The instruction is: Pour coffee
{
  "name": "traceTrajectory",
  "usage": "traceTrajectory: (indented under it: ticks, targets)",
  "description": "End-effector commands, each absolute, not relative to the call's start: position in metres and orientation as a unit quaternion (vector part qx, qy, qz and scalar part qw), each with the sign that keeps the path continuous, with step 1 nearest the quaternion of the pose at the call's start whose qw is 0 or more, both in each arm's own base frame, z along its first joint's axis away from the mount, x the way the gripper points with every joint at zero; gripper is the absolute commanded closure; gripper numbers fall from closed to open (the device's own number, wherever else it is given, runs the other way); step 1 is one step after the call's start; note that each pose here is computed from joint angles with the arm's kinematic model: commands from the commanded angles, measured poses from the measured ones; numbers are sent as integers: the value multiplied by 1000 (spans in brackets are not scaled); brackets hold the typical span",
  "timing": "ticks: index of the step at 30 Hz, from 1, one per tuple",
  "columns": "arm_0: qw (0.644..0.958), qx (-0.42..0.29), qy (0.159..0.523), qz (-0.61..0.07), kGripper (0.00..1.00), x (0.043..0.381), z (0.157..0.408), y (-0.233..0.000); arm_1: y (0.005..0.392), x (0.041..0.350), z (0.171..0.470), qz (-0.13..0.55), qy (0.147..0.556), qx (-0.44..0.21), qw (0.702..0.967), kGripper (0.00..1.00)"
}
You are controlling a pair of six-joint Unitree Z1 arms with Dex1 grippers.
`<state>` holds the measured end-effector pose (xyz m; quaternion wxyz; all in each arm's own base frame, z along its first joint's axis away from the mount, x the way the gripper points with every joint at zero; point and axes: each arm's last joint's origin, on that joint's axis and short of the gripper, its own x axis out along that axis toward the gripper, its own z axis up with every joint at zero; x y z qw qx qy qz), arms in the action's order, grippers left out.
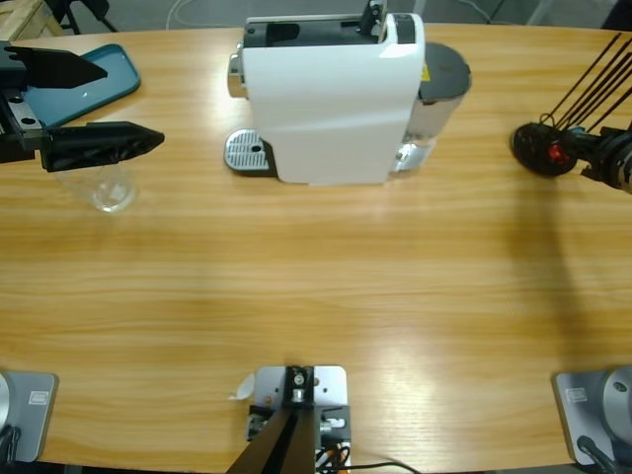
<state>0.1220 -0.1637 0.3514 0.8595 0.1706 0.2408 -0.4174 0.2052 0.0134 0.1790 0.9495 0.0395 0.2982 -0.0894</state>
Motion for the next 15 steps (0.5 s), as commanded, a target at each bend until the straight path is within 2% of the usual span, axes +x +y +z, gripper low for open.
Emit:
traceTrajectory:
  ticks: [1,10,15]
  targets:
    - [854,165,261,-418,0,120,338,-160,13,205,173,-82,303,45,948,1000]
    - [850,156,265,-428,0,114,335,-156,12,196,193,-74,256,58,962,1000]
    - [836,158,272,-450,0,110,331,-162,13,193,201,-65,236,69,967,1000]
